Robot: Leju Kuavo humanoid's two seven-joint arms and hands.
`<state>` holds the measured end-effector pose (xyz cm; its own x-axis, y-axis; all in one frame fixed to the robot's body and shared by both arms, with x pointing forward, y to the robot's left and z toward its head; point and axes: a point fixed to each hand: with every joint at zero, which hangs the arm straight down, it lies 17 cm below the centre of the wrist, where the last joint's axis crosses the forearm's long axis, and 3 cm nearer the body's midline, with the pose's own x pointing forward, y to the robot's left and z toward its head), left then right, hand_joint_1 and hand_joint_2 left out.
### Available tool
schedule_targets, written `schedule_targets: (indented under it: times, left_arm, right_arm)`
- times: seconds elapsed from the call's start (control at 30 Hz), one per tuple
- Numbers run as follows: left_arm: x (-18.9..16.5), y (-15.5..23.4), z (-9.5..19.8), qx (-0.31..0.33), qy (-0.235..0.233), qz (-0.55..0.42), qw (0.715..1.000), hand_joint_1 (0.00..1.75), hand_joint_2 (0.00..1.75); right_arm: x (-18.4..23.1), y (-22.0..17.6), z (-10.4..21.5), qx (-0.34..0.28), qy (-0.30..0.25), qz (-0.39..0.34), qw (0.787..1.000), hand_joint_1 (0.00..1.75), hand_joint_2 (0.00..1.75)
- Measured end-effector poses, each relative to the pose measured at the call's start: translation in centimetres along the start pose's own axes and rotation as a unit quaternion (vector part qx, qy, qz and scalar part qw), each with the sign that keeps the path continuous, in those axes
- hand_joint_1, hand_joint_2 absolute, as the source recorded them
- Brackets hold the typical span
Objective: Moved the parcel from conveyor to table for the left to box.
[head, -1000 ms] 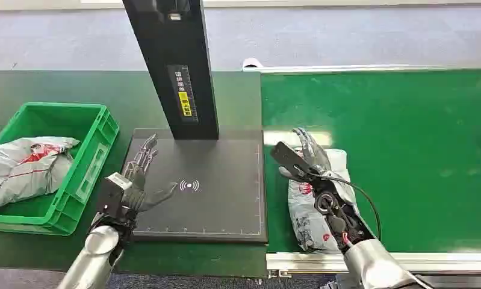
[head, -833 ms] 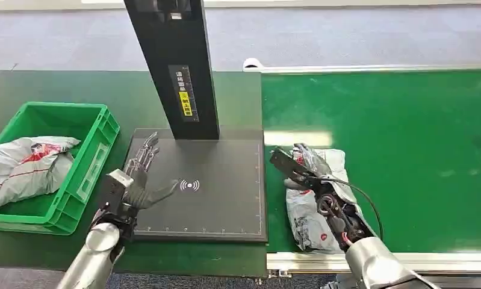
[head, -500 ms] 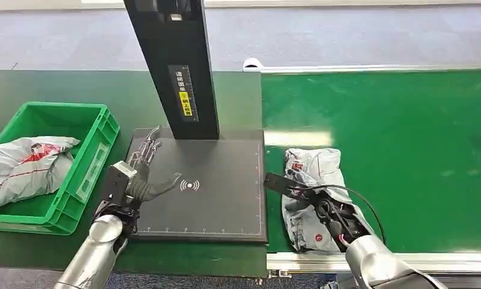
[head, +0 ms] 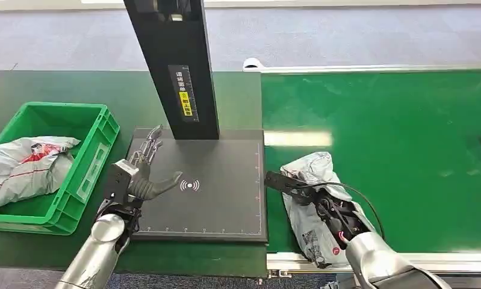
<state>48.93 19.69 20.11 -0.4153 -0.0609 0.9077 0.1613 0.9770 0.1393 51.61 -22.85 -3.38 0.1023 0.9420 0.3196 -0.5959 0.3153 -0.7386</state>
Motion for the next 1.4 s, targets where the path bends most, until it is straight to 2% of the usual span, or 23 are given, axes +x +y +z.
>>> schedule_targets:
  times: [0.17,0.43,0.53,0.7,0.77,0.83,0.9,1.0,1.1,1.23,1.33,1.4]
  left_arm:
    - [-0.1,0.0,0.5,0.002,0.002,0.001,1.0,0.0,1.75]
    - [0.4,0.3,1.5,0.01,-0.002,0.002,1.0,0.0,1.75]
    - [0.5,0.3,1.7,0.011,-0.004,0.002,1.0,0.0,1.75]
    - [0.6,0.3,2.0,0.013,-0.007,0.002,1.0,0.0,1.75]
    - [0.9,0.5,2.0,0.019,-0.016,-0.001,1.0,0.0,1.75]
    - [2.1,2.1,1.8,0.061,-0.049,-0.017,0.997,0.0,1.75]
    - [4.1,4.8,1.7,0.133,-0.089,-0.032,0.987,0.0,1.75]
    - [5.5,8.0,1.8,0.208,-0.109,-0.023,0.972,0.0,1.75]
    - [6.7,10.5,2.1,0.263,-0.129,-0.021,0.956,0.0,1.75]
    - [7.4,12.1,2.7,0.301,-0.146,-0.023,0.942,0.0,1.75]
    - [8.4,12.8,2.3,0.323,-0.159,-0.024,0.933,0.0,1.75]
    - [9.2,13.0,1.5,0.329,-0.168,-0.015,0.929,0.0,1.75]
  right_arm:
    - [1.4,-1.5,-0.1,-0.052,-0.032,0.002,0.998,1.75,1.75]
    - [5.2,-5.7,1.0,-0.145,-0.112,-0.044,0.982,1.75,1.75]
    - [8.0,-9.2,3.1,-0.218,-0.188,-0.113,0.951,1.75,1.75]
    - [10.6,-14.7,8.0,-0.31,-0.287,-0.205,0.883,1.75,1.75]
    - [11.1,-16.6,10.6,-0.355,-0.326,-0.227,0.846,1.75,1.75]
    - [11.5,-18.3,13.3,-0.403,-0.358,-0.235,0.809,1.75,1.75]
    - [11.5,-19.6,16.1,-0.447,-0.378,-0.243,0.774,1.75,1.75]
    - [11.8,-20.7,18.6,-0.475,-0.399,-0.26,0.74,1.75,1.75]
    - [12.9,-20.9,19.9,-0.486,-0.418,-0.246,0.727,1.75,1.75]
    - [14.9,-20.4,20.7,-0.491,-0.437,-0.219,0.721,1.75,1.75]
    - [18.6,-20.0,21.1,-0.5,-0.452,-0.119,0.729,1.75,1.75]
    - [22.0,-19.4,20.3,-0.488,-0.46,-0.041,0.741,1.75,1.75]
